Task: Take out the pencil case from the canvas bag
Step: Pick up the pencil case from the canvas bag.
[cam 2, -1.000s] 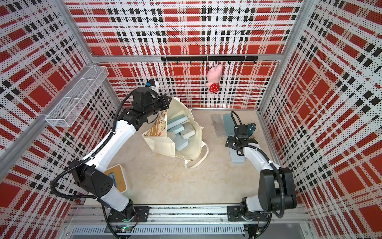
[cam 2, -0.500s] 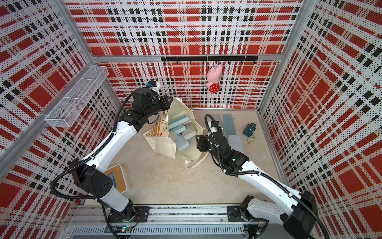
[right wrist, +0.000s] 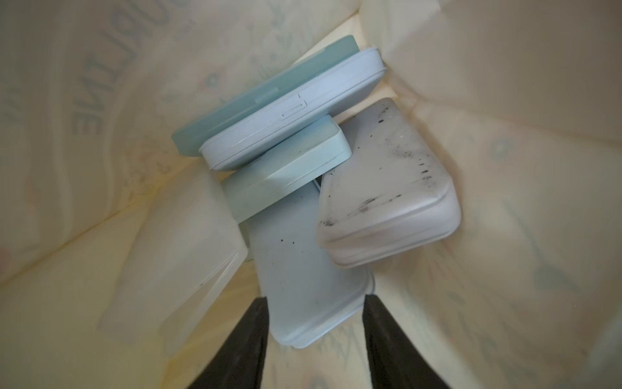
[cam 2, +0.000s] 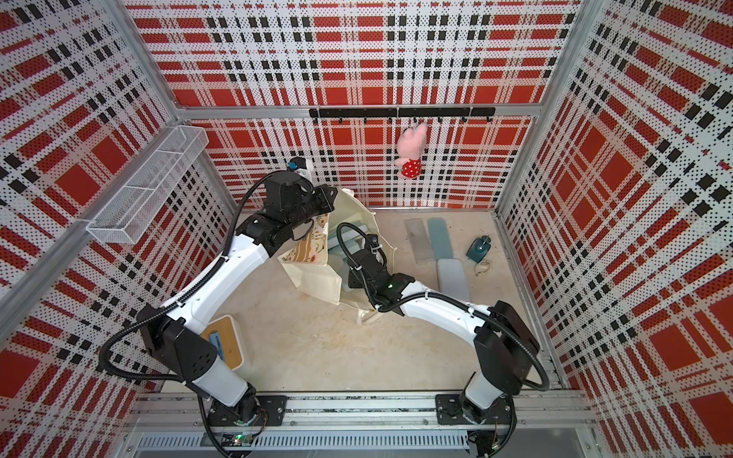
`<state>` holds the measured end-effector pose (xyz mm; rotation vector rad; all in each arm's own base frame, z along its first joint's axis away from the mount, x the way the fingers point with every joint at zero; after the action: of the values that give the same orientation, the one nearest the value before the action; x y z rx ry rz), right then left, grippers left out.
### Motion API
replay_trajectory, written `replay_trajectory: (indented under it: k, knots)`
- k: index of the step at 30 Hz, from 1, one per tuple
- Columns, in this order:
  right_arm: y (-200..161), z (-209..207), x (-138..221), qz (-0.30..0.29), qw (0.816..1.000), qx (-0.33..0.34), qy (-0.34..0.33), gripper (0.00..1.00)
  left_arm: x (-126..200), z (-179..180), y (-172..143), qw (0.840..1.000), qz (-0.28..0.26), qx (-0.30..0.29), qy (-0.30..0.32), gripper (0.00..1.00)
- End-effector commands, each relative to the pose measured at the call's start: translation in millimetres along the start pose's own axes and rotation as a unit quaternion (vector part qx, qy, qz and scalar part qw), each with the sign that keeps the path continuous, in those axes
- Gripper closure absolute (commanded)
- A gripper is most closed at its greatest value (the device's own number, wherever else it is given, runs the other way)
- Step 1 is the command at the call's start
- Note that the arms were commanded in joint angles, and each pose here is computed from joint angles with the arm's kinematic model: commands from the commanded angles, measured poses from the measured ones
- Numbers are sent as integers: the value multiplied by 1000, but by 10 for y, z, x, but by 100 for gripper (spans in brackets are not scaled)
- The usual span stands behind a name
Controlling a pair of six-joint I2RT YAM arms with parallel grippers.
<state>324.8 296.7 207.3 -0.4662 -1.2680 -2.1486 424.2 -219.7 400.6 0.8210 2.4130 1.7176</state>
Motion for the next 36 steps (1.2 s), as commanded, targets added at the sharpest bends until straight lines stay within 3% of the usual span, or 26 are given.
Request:
replay_trajectory:
  k: [1, 8, 15, 20, 27, 36]
  knots:
    - [93, -65, -110, -2, 998, -54, -19, 45, 480, -348, 786, 987, -151, 6, -58, 100]
    - [185, -198, -233, -6, 989, -144, -39, 25, 508, -386, 769, 987, -150, 7, -59, 100]
    - [213, -284, -428, 13, 974, -220, -50, 21, 559, -463, 780, 986, -152, 8, -68, 100]
    - [265, -339, -550, 7, 962, -270, -30, 22, 583, -502, 786, 985, -153, 7, -74, 100]
    - [380, -376, -676, -16, 958, -288, -6, 26, 586, -526, 773, 985, -150, 5, -80, 100]
    - [457, -396, -844, -21, 956, -293, 10, 43, 593, -563, 764, 985, -148, 0, -91, 100]
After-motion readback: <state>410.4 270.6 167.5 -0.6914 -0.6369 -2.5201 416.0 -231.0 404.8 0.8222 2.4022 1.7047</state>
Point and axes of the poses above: each gripper's point midway between its finger pads, its own x axis back along the fingers, its own z axis along the line the jaws close on, y = z × x, the point moved 4 cm from there along x, back along the fingers, and after that the axes turned 11 degrees about -x, right-handed, at the moved point
